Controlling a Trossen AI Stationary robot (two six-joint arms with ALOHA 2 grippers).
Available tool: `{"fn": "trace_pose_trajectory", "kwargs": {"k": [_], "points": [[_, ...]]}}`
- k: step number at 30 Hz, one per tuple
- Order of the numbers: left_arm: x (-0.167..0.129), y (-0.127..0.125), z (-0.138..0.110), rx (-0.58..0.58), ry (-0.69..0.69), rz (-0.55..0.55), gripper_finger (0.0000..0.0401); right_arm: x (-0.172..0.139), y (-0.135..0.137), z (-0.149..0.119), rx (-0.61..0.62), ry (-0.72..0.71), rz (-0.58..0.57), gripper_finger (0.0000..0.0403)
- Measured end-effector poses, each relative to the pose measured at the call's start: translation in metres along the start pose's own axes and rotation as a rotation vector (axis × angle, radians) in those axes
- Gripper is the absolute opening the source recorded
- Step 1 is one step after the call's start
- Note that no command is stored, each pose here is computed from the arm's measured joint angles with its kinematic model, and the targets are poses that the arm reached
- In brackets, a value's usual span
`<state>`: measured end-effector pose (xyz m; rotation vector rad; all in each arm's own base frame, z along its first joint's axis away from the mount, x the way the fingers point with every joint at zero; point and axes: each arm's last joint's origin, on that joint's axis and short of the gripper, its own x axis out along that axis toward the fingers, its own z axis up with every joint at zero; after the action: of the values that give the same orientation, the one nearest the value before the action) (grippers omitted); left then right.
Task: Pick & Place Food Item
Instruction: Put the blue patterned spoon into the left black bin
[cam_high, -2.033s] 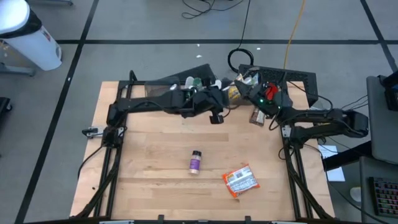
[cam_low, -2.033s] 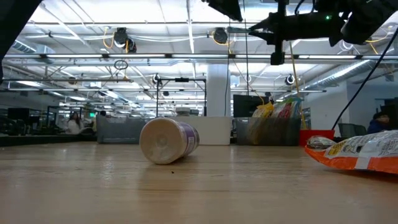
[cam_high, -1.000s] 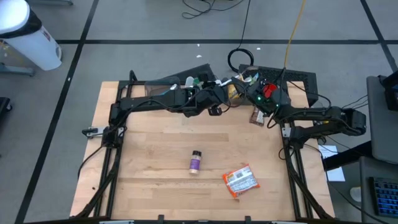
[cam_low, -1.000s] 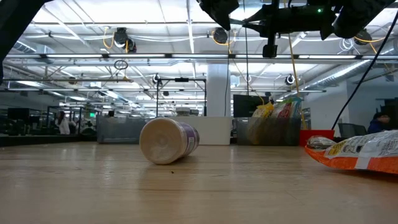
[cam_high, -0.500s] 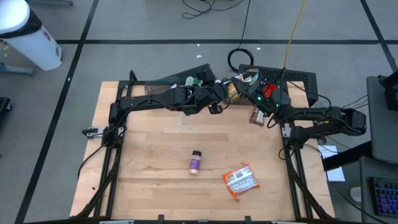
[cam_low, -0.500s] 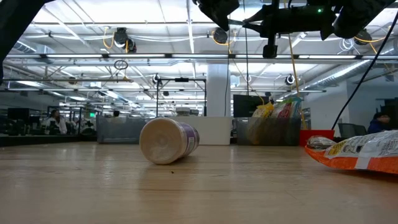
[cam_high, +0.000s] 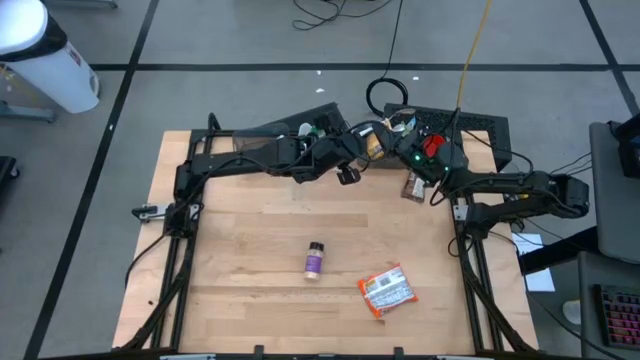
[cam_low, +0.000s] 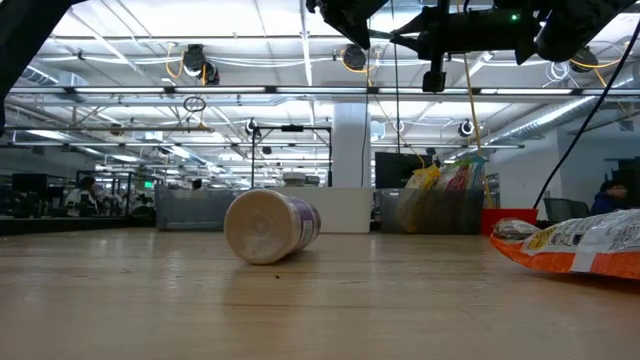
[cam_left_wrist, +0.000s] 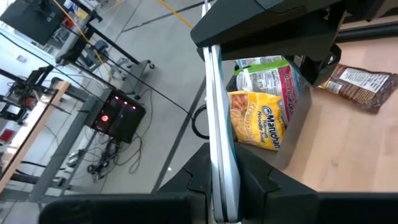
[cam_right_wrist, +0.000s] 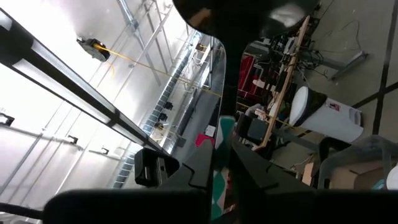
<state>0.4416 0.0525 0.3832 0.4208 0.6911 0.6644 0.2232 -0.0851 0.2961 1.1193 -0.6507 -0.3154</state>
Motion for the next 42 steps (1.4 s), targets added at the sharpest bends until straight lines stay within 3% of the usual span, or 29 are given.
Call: {"fn": "trace_pose_trajectory", "kwargs": {"k": [19,26,33,37,42], "points": [[-0.004,0.02,0.0,-0.019,-0.008,0.015,0.0038,0.0,0.006,-0.002,-0.136,0.093,0.103,0.0097],[-0.02,0.05,-0.003,-0.116,-0.003,0.009,0.0038,0.0,0.007,0.001,-0.254,0.142,0.157,0.0154],[-0.041,0.087,-0.013,-0.323,-0.009,-0.277,0.0038,-0.001,0.009,0.008,-0.365,0.221,0.242,0.0198],[-0.047,0.098,-0.022,-0.368,0.033,-0.412,0.0038,-0.003,0.007,0.01,-0.452,0.339,0.299,0.0205],[-0.055,0.103,-0.026,-0.379,0.05,-0.517,0.0038,-0.004,0.002,0.013,-0.48,0.399,0.264,0.0202]]}}
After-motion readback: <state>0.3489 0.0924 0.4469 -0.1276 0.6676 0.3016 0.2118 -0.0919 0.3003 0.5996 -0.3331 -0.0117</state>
